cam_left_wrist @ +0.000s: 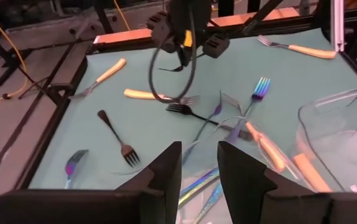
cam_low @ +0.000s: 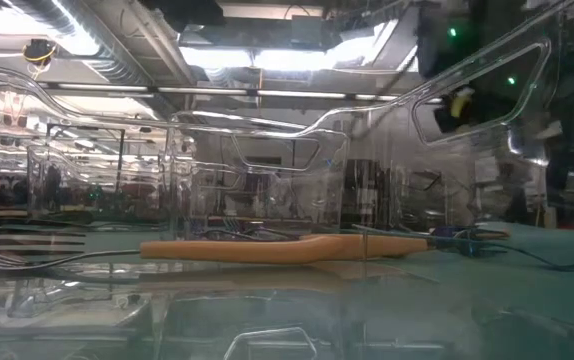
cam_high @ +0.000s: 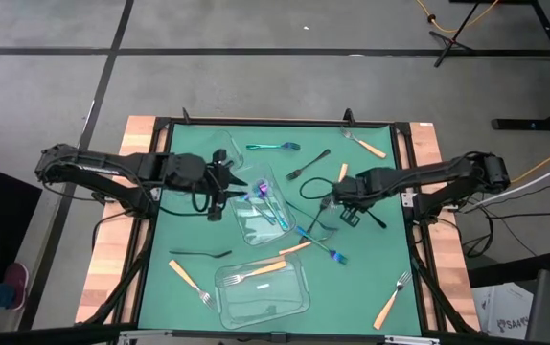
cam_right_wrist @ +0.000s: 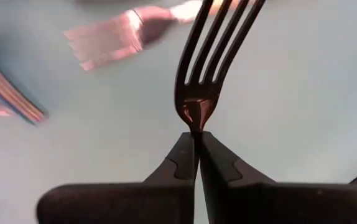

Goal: Sort silverware by color (type)
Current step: Put the black fork into the top transparent bin

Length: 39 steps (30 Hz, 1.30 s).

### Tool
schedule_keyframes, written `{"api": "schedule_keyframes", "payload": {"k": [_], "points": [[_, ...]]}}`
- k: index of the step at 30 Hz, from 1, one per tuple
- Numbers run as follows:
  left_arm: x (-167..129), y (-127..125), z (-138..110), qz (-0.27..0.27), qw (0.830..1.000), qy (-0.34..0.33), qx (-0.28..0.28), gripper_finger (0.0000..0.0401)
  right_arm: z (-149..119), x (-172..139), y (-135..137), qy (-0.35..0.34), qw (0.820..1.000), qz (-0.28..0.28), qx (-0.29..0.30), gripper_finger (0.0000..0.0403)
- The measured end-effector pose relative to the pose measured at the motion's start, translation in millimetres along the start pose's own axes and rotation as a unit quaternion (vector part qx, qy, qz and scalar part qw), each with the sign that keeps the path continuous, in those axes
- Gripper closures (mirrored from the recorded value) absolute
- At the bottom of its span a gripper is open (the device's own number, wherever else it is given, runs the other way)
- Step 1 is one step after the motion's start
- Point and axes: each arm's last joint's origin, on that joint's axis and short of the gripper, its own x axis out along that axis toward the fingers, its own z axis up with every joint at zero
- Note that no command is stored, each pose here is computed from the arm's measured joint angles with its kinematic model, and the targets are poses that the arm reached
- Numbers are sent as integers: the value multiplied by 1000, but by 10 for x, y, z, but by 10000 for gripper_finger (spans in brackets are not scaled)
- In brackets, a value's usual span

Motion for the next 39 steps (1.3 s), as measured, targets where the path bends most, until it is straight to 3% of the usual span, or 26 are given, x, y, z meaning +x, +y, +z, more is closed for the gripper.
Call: {"api": "schedule_keyframes", "payload": {"k": [9, 16, 23, 29, 34, 39], "points": [[-6, -50, -15, -8, 998, 9, -56, 303, 314, -499, 92, -131, 988, 11, -87, 403], [-5, -50, -15, -6, 989, 9, -150, 303, 542, -838, 178, -254, 949, 20, -188, 403], [-5, -49, -14, -5, 964, 10, -266, 303, 688, -929, 270, -339, 888, -1, -310, 403], [11, -51, -18, -4, 936, 12, -351, 303, 822, -883, 376, -371, 833, -42, -409, 403], [13, -38, -13, -1, 912, 9, -411, 303, 860, -853, 559, -393, 776, -90, -486, 403], [55, 63, -16, 15, 873, 2, -488, 303, 809, -804, 800, -395, 717, -143, -557, 403]]}}
